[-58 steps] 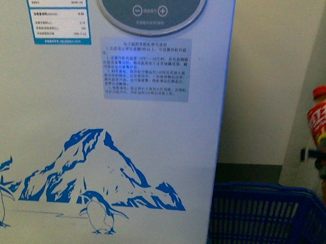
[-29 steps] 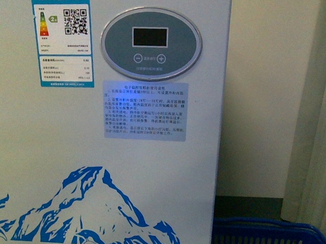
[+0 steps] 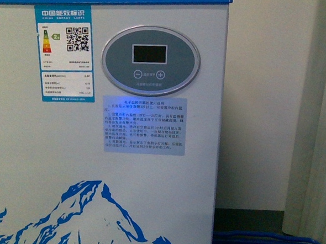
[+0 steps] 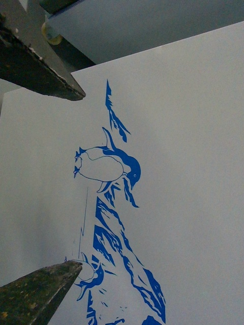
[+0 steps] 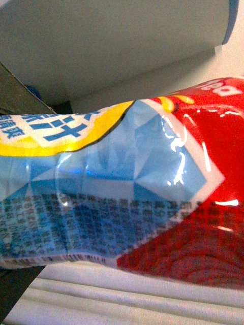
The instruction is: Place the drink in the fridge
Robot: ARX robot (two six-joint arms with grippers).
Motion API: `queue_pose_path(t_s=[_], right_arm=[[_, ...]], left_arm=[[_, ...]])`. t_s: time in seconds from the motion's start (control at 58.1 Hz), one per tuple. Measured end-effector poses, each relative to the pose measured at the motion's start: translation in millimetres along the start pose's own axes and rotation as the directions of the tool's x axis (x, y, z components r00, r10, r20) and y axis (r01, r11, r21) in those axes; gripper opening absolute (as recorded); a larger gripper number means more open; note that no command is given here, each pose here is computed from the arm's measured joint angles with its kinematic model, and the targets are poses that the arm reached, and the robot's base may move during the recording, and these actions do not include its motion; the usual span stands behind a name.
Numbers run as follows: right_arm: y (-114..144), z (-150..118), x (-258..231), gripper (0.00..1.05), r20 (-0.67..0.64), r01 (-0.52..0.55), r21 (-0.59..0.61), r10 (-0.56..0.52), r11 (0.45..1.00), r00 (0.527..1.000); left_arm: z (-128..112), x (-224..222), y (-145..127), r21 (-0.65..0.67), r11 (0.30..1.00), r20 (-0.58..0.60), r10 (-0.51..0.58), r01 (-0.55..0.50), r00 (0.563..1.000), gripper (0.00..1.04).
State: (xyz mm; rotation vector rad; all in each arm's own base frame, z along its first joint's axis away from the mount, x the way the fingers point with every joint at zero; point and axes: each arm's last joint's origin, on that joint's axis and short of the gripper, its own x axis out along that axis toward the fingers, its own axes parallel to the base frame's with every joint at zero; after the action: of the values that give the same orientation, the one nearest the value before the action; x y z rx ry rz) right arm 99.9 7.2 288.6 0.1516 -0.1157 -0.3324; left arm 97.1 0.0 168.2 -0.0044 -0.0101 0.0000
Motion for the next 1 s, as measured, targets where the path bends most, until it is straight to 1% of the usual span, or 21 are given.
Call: queue_pose_path(t_s=[0.207, 0.999], right_arm=[[0.2, -4.1, 1.2, 0.42, -0.017, -0.003, -0.007, 0.003, 1.0, 1.0], [0.4, -4.1, 1.4, 0.42, -0.018, -0.004, -0.007, 0.004, 1.0, 1.0]], left_arm=[[0.0, 0.0, 0.0, 0.0, 1.0, 0.0, 0.0, 0.0, 1.0, 0.97], [0.0, 0.0, 0.0, 0.0, 1.0, 0.0, 0.0, 0.0, 1.0, 0.97]])
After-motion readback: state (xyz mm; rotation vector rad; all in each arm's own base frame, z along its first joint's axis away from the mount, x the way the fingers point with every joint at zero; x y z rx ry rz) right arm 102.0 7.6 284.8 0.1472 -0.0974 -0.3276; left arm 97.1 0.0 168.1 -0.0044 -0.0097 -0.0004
